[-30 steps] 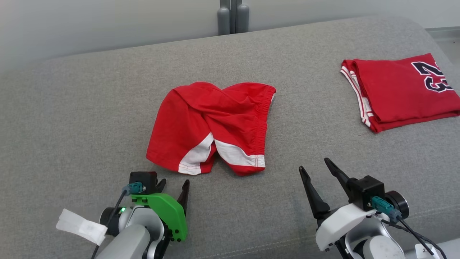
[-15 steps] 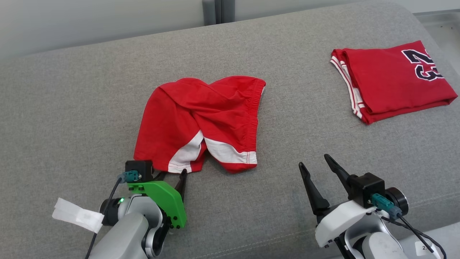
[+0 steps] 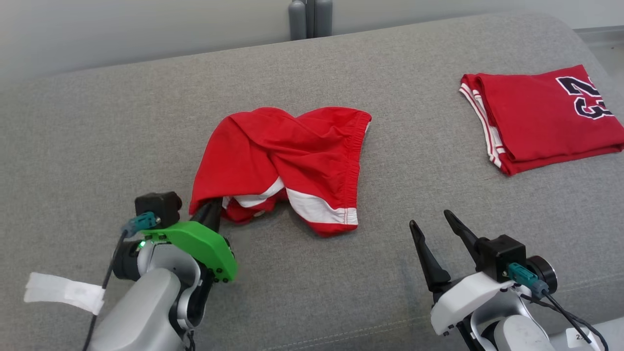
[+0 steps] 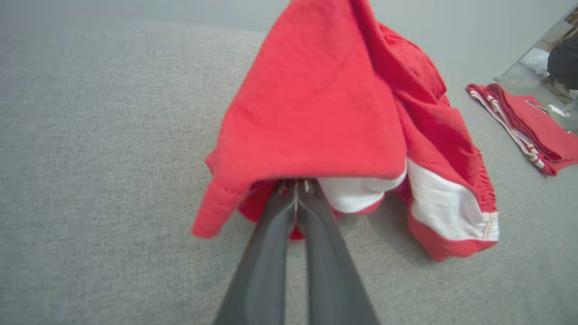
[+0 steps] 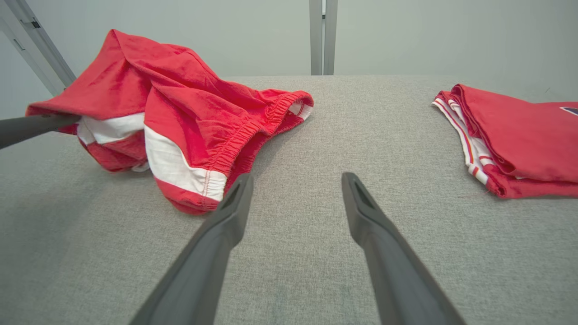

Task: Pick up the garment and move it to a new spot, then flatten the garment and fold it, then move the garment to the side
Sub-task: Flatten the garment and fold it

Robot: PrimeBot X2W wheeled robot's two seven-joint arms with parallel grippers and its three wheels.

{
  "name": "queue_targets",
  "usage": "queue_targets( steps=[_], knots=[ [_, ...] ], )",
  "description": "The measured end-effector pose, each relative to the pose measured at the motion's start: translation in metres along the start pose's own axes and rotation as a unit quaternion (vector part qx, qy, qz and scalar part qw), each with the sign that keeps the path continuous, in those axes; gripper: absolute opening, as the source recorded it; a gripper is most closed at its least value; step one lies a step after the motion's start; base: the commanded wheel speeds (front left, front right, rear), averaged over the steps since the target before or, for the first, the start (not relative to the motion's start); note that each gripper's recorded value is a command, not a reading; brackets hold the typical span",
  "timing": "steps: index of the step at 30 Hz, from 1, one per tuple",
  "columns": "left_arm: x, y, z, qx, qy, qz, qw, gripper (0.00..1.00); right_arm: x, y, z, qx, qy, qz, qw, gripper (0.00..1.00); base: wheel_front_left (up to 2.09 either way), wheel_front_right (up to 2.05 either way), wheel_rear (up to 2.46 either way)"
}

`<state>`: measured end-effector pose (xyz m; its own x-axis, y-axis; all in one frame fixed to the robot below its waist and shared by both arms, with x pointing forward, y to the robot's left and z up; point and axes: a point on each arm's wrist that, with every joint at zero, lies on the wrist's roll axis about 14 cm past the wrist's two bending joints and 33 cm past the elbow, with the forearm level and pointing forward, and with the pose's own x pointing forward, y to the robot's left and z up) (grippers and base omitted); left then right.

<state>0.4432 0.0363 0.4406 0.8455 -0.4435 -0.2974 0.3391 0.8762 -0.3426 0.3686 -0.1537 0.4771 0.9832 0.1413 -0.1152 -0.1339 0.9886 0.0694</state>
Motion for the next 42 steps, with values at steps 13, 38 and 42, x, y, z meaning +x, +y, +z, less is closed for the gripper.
queue_targets(
  steps=[13,38,42],
  knots=[
    [-0.061,0.029,0.067,0.036,-0.035,0.03,0.998,0.0,0.001,0.01,0.004,0.001,-0.006,0.015,1.0,1.0,0.0,0.0,0.0],
    [-0.118,0.128,-0.027,0.145,0.181,0.166,0.958,1.0,0.005,0.017,0.006,-0.007,-0.004,0.027,1.0,1.0,0.0,0.0,0.0],
    [-0.121,0.131,-0.03,0.128,0.167,0.18,0.961,1.0,0.005,0.018,0.006,-0.009,-0.004,0.028,1.0,1.0,0.0,0.0,0.0]
  ],
)
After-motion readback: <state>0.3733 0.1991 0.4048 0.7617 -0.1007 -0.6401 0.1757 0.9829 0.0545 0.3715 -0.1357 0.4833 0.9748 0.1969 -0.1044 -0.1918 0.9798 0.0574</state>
